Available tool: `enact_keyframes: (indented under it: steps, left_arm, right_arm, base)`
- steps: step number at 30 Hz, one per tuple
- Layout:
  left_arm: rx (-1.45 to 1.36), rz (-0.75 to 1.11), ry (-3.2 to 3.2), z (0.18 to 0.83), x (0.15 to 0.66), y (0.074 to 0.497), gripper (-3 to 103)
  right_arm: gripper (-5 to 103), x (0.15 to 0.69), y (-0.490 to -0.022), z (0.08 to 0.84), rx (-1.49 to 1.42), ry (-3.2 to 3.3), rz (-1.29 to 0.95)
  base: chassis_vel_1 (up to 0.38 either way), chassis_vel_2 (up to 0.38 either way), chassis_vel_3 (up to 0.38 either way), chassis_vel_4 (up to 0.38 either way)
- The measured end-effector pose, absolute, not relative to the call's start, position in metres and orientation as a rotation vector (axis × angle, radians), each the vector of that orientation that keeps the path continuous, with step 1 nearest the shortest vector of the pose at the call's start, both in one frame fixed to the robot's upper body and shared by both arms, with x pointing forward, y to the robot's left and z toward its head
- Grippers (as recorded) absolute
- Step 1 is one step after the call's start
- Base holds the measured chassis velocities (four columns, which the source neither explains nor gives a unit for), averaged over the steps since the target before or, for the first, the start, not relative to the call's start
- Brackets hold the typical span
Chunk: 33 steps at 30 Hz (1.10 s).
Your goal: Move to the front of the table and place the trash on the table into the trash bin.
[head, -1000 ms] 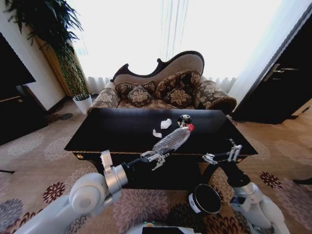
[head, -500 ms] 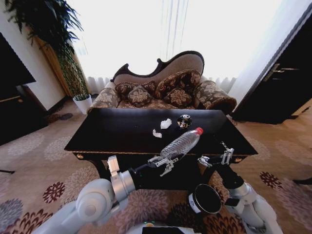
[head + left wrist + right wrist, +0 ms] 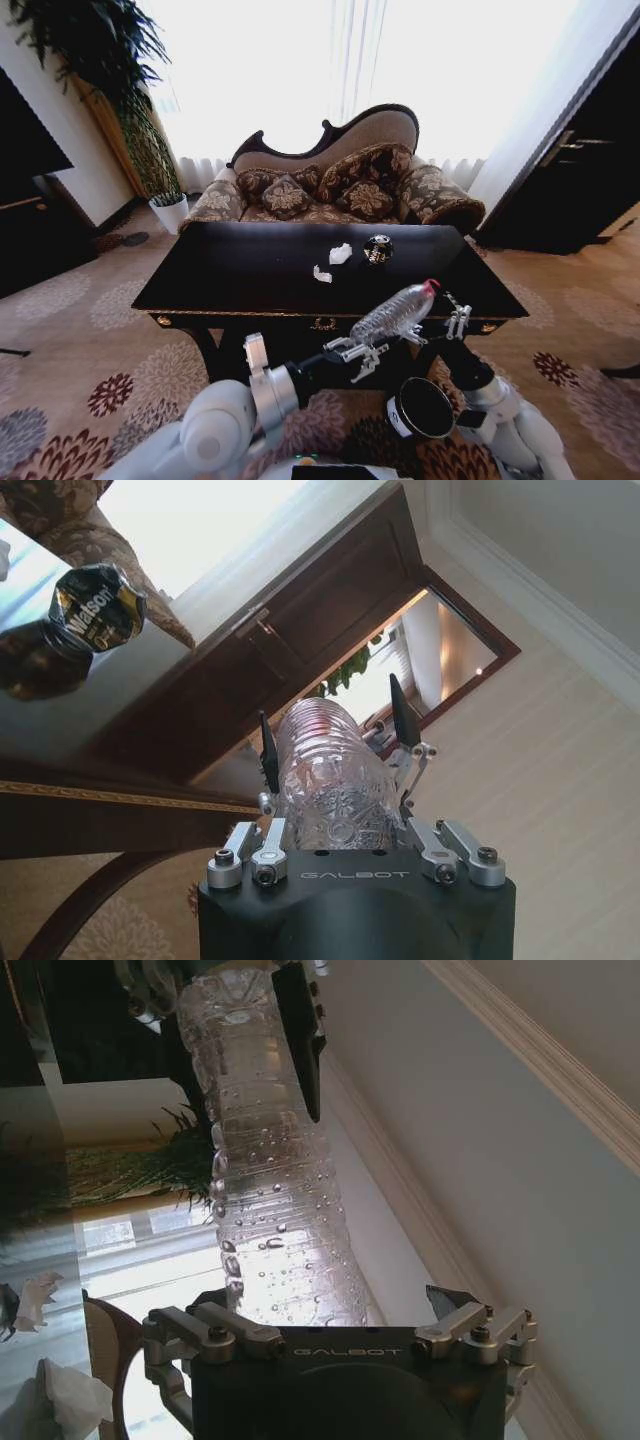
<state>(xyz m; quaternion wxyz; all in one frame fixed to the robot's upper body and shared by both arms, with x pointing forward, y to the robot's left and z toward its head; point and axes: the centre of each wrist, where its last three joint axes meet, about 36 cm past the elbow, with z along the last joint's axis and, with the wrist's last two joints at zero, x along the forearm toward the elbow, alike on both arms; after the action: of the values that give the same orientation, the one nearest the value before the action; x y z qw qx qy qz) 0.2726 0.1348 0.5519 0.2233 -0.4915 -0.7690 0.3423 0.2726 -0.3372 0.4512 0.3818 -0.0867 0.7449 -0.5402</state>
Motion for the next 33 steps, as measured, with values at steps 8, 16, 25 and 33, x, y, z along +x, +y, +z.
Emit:
enact_keyframes:
  steps: [8,16,25,33]
  left_arm:
    - [-1.365,0.935,-2.128,0.548,0.272,0.132,39]
    - [-1.368,0.923,-2.134,0.548,0.272,0.132,39]
    - [-1.367,0.914,-2.131,0.549,0.272,0.135,39]
    - [-1.384,0.864,-2.143,0.555,0.271,0.143,55]
  right_arm:
    - [87,0.271,-0.335,0.452,-0.221,1.906,-1.369]
    - [60,0.271,-0.334,0.450,-0.227,1.911,-1.367]
    - [38,0.271,-0.333,0.448,-0.228,1.916,-1.367]
    - [33,0.271,-0.334,0.446,-0.225,1.924,-1.363]
  base:
    - [0.000,0.000,0.000,0.000]
    - [0.000,0.000,0.000,0.000]
    - [0.000,0.000,0.000,0.000]
    - [0.000,0.000,0.000,0.000]
